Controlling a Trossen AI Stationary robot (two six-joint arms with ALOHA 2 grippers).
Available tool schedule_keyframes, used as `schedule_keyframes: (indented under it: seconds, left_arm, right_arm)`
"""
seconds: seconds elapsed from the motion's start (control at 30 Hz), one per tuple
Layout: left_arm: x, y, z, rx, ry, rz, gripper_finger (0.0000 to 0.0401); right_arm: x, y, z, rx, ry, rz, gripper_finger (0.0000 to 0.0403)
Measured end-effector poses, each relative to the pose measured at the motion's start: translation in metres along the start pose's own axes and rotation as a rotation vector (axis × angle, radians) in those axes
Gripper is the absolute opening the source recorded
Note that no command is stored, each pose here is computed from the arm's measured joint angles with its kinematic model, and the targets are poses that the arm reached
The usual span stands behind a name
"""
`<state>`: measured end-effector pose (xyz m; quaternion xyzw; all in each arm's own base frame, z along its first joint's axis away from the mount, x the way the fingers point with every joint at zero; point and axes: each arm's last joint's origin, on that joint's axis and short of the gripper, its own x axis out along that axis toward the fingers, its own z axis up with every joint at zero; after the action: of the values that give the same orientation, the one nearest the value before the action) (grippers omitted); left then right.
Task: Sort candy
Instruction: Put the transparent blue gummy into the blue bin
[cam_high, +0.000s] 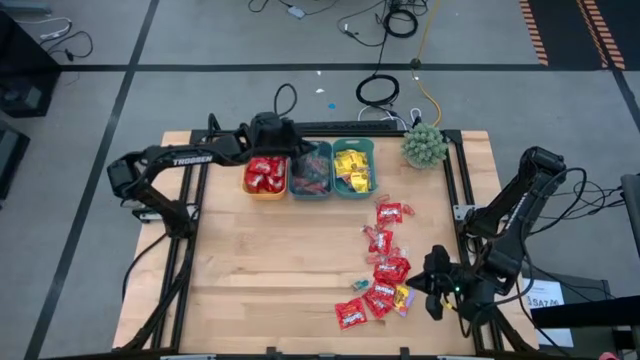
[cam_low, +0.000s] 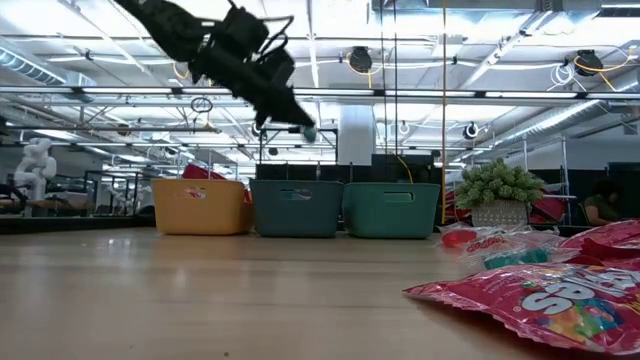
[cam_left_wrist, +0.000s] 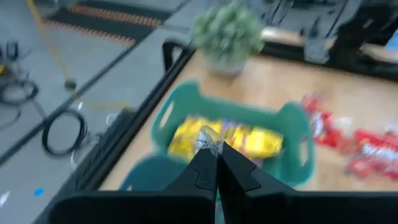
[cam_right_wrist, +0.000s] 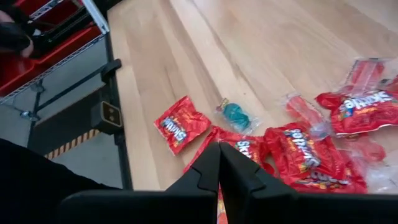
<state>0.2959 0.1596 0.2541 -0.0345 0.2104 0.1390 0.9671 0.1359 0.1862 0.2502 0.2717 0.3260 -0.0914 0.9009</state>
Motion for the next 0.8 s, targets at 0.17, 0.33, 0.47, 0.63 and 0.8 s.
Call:
schedule_keyframes:
  seconds: [0.17,0.33,0.47,0.63,0.8]
  left_arm:
    - [-0.003,0.019,-0.022,-0.04,0.054,0.073,0.0013]
    - [-0.008,0.038,-0.034,-0.081,0.081,0.103,0.0064]
    - [-0.01,0.044,-0.036,-0.161,0.073,0.103,0.0118]
    - [-0.011,0.047,-0.036,-0.198,0.068,0.113,0.018]
    - [-0.01,0.044,-0.036,-0.194,0.07,0.103,0.0208]
  right_arm:
    - [0.004,-0.003,0.004,0.019,-0.011,-0.031,0.0]
    - [0.006,-0.004,0.007,0.035,-0.018,-0.046,0.0]
    - [0.007,-0.005,0.008,0.038,-0.02,-0.049,0.0]
    - [0.007,-0.005,0.008,0.049,-0.02,-0.048,0.0]
    - [0.007,-0.004,0.008,0.053,-0.02,-0.044,0.0]
